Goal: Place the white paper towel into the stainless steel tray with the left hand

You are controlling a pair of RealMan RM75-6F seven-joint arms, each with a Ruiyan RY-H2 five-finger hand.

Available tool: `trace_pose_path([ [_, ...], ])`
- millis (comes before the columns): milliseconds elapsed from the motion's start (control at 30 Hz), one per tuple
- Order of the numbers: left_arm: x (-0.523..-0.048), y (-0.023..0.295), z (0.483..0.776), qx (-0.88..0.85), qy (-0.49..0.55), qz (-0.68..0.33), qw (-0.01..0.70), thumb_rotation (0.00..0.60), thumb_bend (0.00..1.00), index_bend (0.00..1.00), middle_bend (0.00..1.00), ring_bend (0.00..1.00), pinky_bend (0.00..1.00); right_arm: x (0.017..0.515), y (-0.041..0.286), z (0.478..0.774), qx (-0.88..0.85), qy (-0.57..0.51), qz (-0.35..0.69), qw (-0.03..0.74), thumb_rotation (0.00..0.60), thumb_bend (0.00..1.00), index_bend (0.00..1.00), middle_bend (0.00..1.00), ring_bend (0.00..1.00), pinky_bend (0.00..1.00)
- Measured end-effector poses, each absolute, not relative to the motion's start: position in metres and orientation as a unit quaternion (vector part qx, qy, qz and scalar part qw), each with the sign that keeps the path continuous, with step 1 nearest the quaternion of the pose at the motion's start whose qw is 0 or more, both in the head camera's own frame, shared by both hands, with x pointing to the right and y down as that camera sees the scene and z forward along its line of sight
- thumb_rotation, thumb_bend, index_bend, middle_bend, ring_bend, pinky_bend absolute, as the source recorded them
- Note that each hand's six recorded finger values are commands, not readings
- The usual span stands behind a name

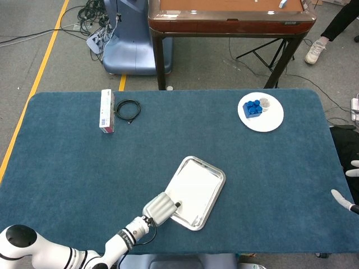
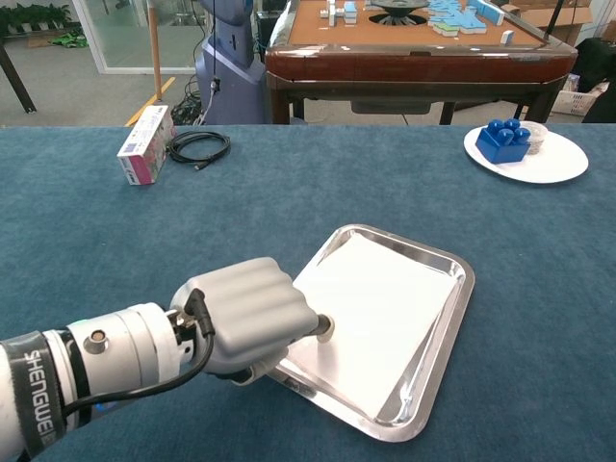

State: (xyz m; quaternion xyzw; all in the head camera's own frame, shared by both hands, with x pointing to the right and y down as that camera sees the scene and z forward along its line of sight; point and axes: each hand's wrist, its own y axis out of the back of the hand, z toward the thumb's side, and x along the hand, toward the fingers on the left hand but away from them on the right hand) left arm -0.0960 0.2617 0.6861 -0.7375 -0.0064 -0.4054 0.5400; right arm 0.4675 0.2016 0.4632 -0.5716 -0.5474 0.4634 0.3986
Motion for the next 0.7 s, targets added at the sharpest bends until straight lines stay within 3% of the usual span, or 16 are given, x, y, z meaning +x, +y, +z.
trace_pose_path([
  [700,-0.092,0.275,0.685,-0.742,-0.019,-0.388,0.546,0.6,0.63,0.26,1.0,0.99,1.0,0.467,0.202,0.463,-0.571,-0.548,0.463,0.399,0.6,0.12,0.45,0.35,0.27,0.43],
])
